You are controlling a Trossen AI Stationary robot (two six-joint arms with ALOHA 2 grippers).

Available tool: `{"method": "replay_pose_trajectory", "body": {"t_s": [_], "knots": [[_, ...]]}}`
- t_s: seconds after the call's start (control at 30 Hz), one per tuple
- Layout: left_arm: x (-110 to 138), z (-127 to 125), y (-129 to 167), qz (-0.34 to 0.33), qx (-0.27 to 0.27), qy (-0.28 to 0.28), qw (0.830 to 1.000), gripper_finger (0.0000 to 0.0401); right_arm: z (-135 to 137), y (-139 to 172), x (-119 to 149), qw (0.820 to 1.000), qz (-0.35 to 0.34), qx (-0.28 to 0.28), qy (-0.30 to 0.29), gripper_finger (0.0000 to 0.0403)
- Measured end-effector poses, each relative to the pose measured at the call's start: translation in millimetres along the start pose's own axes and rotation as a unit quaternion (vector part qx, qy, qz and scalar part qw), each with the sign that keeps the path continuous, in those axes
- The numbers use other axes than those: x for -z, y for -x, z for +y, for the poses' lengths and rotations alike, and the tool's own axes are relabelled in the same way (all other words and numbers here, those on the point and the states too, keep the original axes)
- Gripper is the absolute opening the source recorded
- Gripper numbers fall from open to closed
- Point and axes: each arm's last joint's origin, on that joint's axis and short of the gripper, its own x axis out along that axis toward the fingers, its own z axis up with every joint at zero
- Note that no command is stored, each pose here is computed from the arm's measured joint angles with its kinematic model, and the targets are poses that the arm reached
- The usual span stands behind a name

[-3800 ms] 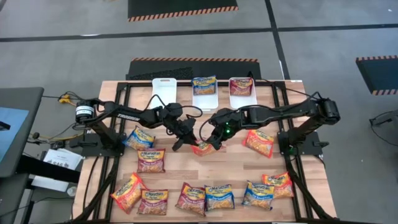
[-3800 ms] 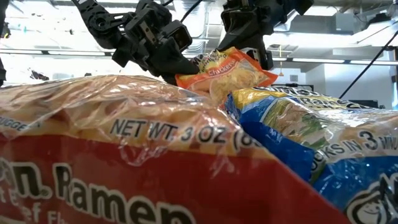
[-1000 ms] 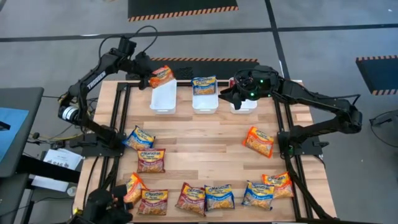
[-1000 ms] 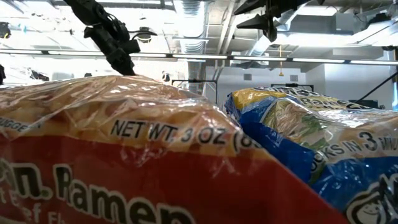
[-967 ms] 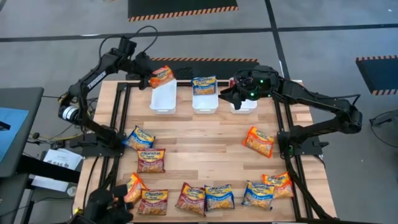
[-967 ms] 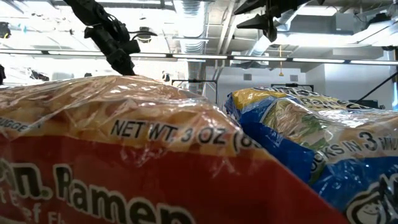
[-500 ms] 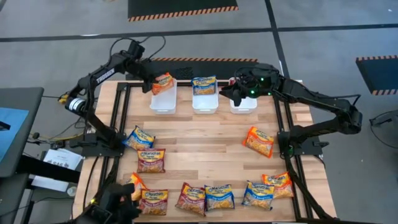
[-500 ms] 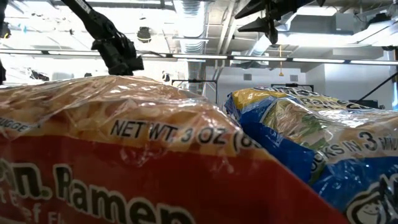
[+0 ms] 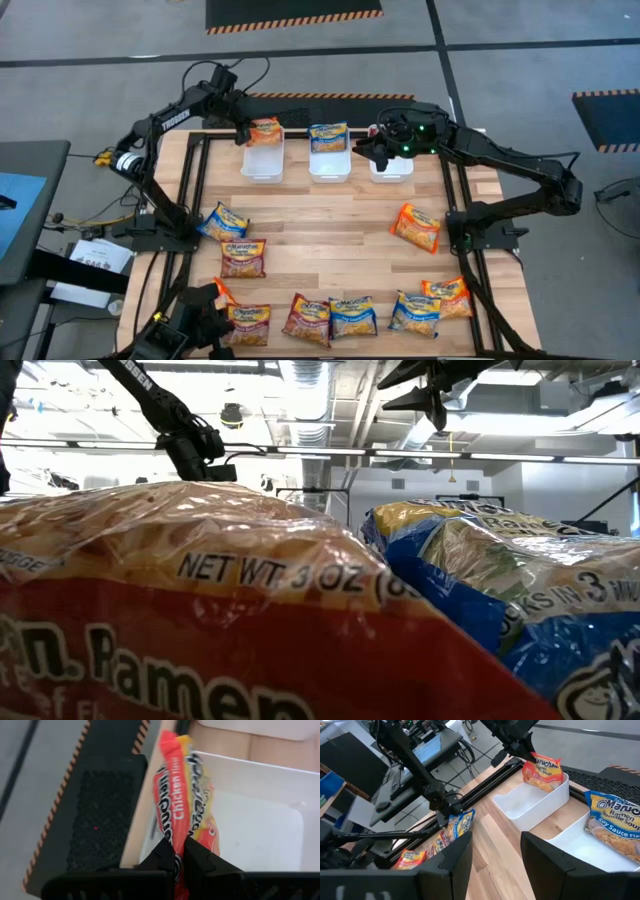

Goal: Sort Maruchan noodles
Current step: Put the orange noodle pack into the left white bin

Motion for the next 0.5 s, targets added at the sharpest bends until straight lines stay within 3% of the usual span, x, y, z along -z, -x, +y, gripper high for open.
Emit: {"method": "replay_pose_trajectory", "body": {"t_s": [0.27, 0.5], "knots": [[1.2, -0.6, -0.1, 0.012, -0.003, 0.019, 1.000, 0.0007, 0.2, 0.0, 0.1, 1.000, 0.000, 0.000, -0.001, 0.0191], [7.9, -2.3, -11.9, 0.045, 0.013, 0.048, 0.998, 0.0067, 0.2, 0.0, 0.1, 1.000, 0.000, 0.000, -0.011, 0.0191]]}}
